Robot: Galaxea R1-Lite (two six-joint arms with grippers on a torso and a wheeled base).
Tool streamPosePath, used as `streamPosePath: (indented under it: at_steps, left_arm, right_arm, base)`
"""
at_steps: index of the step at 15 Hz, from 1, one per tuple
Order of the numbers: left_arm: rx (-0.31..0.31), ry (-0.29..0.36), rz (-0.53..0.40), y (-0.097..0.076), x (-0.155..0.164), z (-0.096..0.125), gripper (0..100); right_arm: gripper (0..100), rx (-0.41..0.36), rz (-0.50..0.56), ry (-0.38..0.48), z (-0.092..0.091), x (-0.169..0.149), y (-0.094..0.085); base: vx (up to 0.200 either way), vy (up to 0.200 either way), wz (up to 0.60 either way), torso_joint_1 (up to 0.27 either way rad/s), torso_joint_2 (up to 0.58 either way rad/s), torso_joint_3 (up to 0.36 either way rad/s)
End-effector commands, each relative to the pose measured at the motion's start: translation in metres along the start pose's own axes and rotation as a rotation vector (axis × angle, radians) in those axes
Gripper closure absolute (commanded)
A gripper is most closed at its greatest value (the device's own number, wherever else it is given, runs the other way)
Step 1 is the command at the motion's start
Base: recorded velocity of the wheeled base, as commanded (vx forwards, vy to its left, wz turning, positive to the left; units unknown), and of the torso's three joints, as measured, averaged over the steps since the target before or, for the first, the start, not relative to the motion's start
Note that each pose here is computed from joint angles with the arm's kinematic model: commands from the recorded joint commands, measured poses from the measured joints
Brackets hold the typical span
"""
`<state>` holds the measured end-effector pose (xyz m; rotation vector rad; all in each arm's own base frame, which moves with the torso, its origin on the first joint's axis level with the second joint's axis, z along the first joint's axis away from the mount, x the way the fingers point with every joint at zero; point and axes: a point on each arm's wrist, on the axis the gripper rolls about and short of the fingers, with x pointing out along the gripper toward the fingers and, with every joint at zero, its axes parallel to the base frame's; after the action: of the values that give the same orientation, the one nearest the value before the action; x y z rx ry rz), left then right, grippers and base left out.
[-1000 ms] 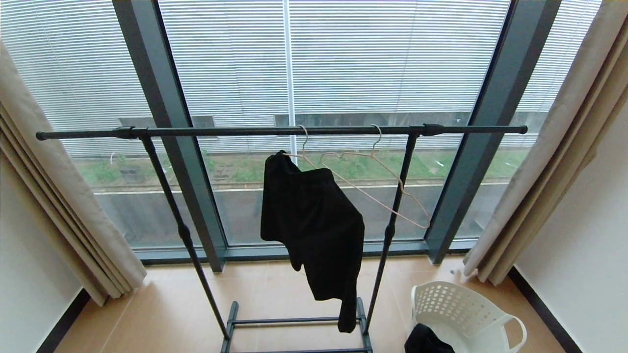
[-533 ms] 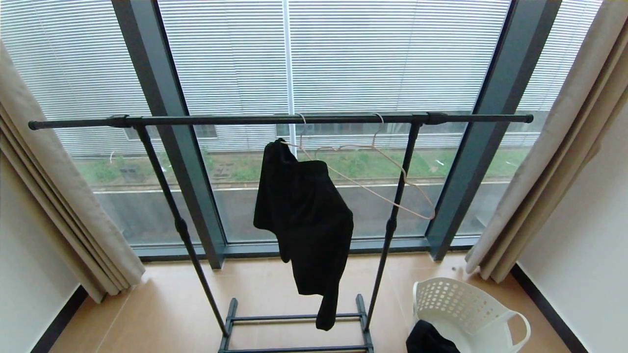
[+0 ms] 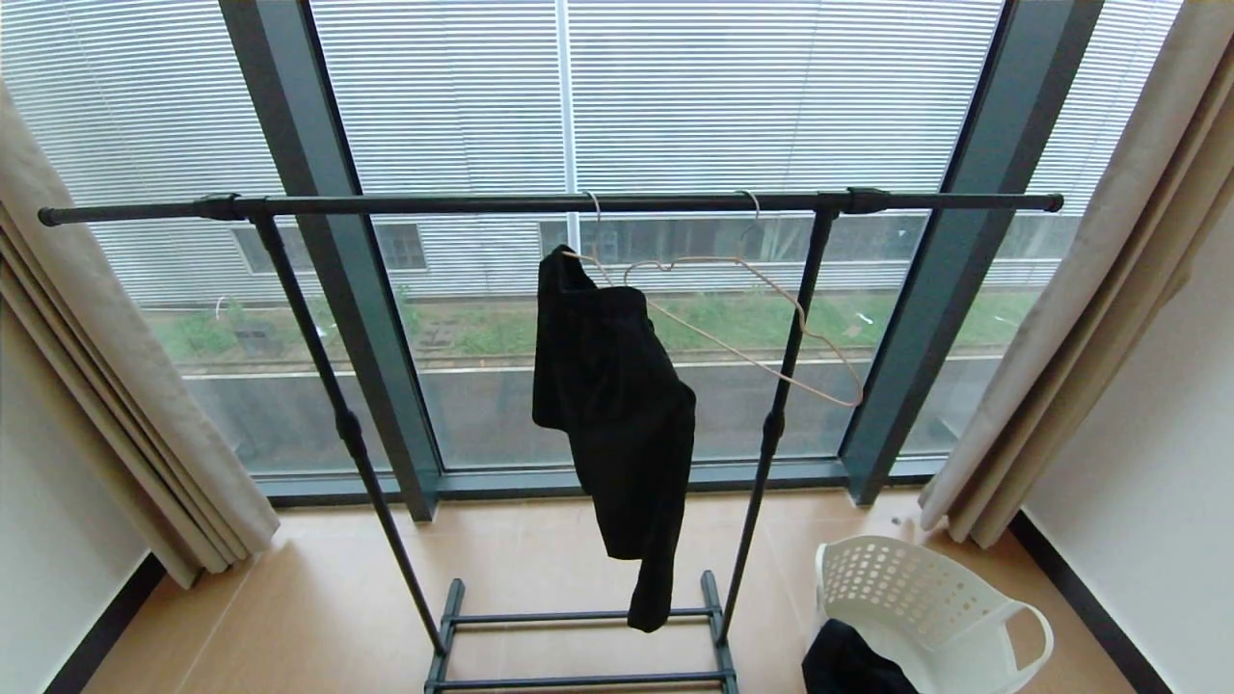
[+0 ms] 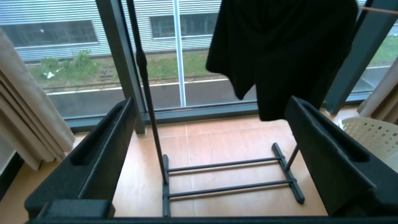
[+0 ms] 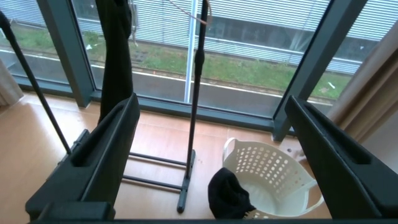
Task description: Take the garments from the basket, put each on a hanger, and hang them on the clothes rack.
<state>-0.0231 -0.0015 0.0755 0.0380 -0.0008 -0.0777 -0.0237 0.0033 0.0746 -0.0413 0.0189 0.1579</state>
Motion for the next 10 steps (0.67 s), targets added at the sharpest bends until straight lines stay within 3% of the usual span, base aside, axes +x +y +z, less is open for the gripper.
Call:
streamPosePath:
  at_steps: [1, 10]
  left_arm:
    - [0.002, 0.001, -0.001, 0.0, 0.0001, 0.0001, 0]
    - [0.002, 0.001, 0.001, 0.0, 0.0001, 0.0001, 0]
  right_arm:
    - [0, 0.0, 0.001, 0.001, -0.0001, 0.0, 0.0]
    - [0, 0.001, 0.001, -0.001, 0.0, 0.0, 0.0]
  base:
    - [0.0, 0.0, 0.0, -0.163, 0.37, 0.207]
    - [0.0, 0.0, 0.0, -0.184, 0.43, 0.248]
